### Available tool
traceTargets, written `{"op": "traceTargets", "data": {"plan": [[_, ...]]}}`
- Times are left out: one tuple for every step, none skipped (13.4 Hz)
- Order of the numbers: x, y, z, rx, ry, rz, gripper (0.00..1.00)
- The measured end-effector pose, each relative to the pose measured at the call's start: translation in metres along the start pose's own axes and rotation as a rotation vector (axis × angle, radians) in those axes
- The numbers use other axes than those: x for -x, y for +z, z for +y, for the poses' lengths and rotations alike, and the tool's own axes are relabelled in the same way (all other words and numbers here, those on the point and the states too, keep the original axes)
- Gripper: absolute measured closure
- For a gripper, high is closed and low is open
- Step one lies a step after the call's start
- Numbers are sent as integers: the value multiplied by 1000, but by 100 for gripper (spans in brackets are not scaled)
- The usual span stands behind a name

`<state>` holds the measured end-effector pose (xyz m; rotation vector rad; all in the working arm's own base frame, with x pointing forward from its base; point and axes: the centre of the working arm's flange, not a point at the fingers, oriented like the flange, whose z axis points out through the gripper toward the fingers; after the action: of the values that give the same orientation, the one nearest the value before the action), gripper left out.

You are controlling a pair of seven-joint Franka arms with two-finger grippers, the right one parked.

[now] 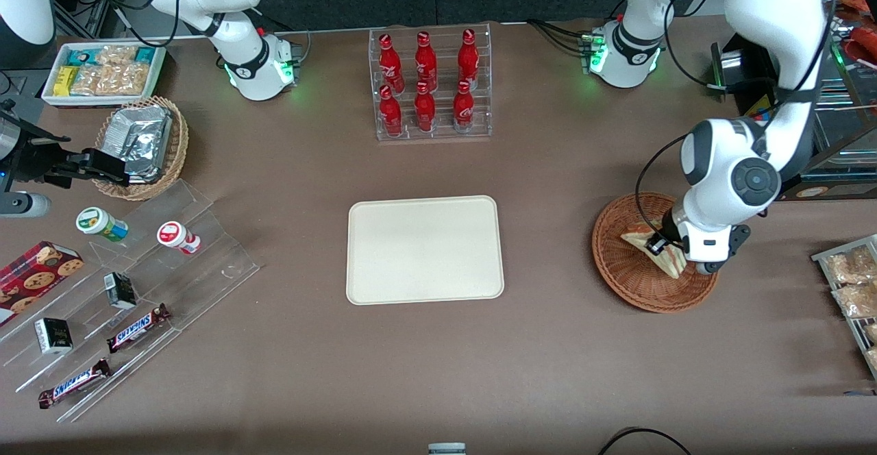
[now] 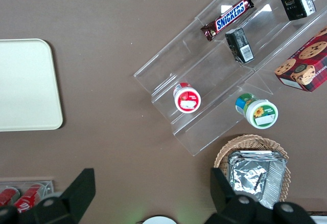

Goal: Place sandwich from basket to tray
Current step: 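Lift the sandwich and carry it over the cream tray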

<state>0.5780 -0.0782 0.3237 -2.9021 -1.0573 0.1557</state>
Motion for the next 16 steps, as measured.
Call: {"op": "traceTargets", "data": {"plan": [[13, -29, 19, -20, 36, -17, 77], [31, -55, 41, -34, 77, -24, 77], [53, -75, 63, -39, 114, -22, 77], [79, -87, 87, -36, 145, -12, 77], [106, -91, 111, -30, 177, 0, 77], [134, -88, 133, -29, 214, 7, 78], [162, -82, 156, -29, 257, 12, 81], [185, -74, 176, -25, 296, 18, 83], [204, -65, 196, -12, 333, 27, 83], [220, -54, 215, 1, 365, 36, 83], [235, -42, 234, 15, 395, 44, 83], [249, -30, 251, 32, 421, 52, 83], [260, -19, 267, 50, 444, 60, 83], [270, -7, 280, 67, 470, 67, 83], [282, 16, 301, 86, 524, 76, 83], [285, 16, 306, 94, 557, 80, 83]]}}
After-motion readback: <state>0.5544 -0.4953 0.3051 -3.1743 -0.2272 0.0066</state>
